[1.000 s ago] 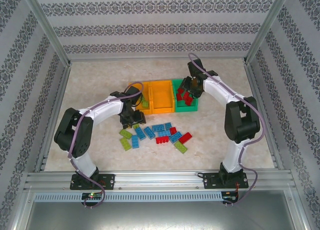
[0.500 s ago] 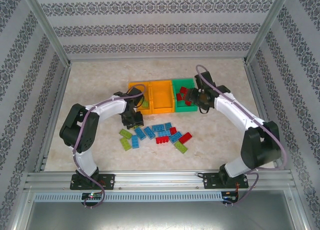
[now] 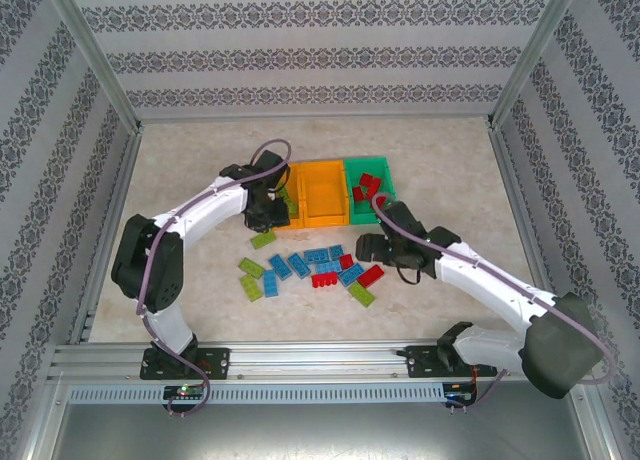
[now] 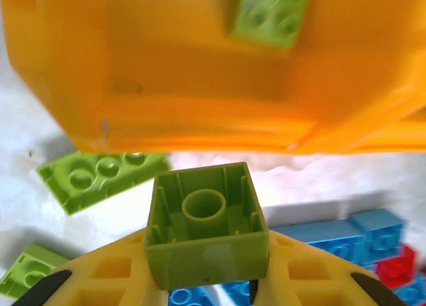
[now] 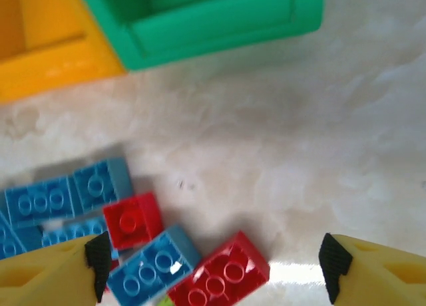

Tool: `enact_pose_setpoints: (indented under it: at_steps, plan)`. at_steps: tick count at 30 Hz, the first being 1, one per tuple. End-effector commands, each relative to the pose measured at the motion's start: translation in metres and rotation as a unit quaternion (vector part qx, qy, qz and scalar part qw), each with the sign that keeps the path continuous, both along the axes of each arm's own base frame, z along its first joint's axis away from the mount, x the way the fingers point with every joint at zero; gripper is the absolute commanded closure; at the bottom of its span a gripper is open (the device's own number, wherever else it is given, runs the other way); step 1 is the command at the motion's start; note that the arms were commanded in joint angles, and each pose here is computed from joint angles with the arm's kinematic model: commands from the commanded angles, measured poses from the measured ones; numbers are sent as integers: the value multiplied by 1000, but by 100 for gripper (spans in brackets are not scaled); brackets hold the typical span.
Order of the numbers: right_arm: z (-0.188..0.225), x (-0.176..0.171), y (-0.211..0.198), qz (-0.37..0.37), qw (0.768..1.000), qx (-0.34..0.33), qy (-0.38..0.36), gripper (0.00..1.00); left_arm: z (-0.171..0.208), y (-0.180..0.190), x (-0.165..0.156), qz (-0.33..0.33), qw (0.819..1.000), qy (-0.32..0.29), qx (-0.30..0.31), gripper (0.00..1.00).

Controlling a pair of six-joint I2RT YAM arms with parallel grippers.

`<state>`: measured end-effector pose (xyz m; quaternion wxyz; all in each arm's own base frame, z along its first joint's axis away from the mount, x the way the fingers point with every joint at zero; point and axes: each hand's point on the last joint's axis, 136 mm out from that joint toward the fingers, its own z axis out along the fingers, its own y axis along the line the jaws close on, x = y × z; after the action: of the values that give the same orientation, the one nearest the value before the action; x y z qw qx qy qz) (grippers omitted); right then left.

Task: Sort the legos into containers by color

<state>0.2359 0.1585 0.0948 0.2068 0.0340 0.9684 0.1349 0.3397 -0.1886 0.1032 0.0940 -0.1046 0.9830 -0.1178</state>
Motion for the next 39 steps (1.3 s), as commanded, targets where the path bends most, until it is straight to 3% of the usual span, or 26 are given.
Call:
enact_pose_setpoints:
  at_steps: [1,9,15,24,31,39]
  plan:
    - [-11,-20,11,36,999,3,7,15,23,5,14,-15,999,-28,14,69]
    - [-30,-51,31,92,994,0,52,13,19,11,74,-5,999,-42,7,69]
    - [-45,-67,42,145,985,-25,85,14,9,4,98,-4,999,-40,2,66]
    - [-64,-69,34,150,976,-106,117,19,8,2,96,-3,999,-37,-7,56]
    - [-71,-66,38,170,970,-123,120,19,14,4,83,-10,999,-49,-19,44]
    - [-82,-69,44,197,960,-141,139,32,24,11,73,4,997,-70,-22,31]
